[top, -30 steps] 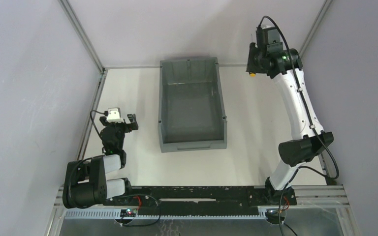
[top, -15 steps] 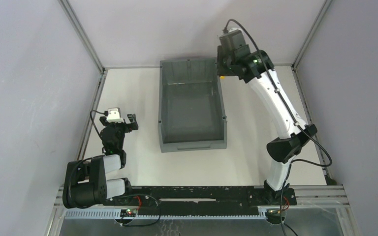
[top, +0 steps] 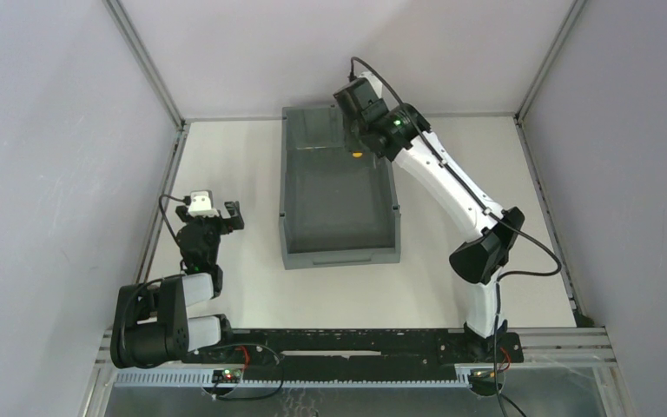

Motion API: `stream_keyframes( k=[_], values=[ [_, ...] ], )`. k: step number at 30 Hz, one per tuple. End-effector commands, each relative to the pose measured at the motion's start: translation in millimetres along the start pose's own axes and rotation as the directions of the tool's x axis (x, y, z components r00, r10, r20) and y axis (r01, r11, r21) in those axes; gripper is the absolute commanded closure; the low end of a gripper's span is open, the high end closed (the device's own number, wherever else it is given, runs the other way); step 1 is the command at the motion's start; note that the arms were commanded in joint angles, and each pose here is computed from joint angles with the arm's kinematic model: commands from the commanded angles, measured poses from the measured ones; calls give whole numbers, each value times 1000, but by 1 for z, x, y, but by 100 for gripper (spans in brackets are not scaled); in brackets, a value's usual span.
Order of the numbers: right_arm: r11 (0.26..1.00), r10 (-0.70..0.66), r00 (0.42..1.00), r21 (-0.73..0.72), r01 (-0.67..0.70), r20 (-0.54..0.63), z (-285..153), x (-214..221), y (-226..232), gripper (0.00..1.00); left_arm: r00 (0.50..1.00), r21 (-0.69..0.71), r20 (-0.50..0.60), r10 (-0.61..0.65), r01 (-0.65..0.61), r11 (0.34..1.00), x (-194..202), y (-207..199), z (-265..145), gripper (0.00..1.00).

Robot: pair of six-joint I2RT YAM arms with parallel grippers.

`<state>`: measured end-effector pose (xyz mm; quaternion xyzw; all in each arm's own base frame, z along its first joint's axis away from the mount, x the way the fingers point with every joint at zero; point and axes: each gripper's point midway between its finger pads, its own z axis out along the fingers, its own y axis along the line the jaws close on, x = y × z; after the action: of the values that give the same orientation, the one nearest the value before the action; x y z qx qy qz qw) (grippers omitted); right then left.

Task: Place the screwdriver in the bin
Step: Place the screwdriver in the bin.

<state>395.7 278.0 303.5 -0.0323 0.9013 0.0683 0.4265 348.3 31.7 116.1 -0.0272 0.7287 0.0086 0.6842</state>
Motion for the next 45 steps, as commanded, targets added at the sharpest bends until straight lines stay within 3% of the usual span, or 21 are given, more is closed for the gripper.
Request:
stream_keyframes(
  k=[1, 15, 29, 45],
  values=[
    [999, 45, 997, 26, -47, 65, 8, -6, 14, 100, 996, 10, 88, 7, -8, 1000, -22, -1, 2, 0],
    [999, 46, 993, 13, -45, -109, 52, 57, 35, 100, 996, 10, 89, 8, -9, 1000, -22, -1, 2, 0],
    [994, 100, 944, 67, -83, -315, 91, 121, 32, 100, 996, 9, 90, 7, -8, 1000, -23, 0, 2, 0],
    [991, 107, 902, 114, -65, -418, 124, 170, 25, 100, 996, 10, 89, 7, -8, 1000, -23, -1, 2, 0]
  ],
)
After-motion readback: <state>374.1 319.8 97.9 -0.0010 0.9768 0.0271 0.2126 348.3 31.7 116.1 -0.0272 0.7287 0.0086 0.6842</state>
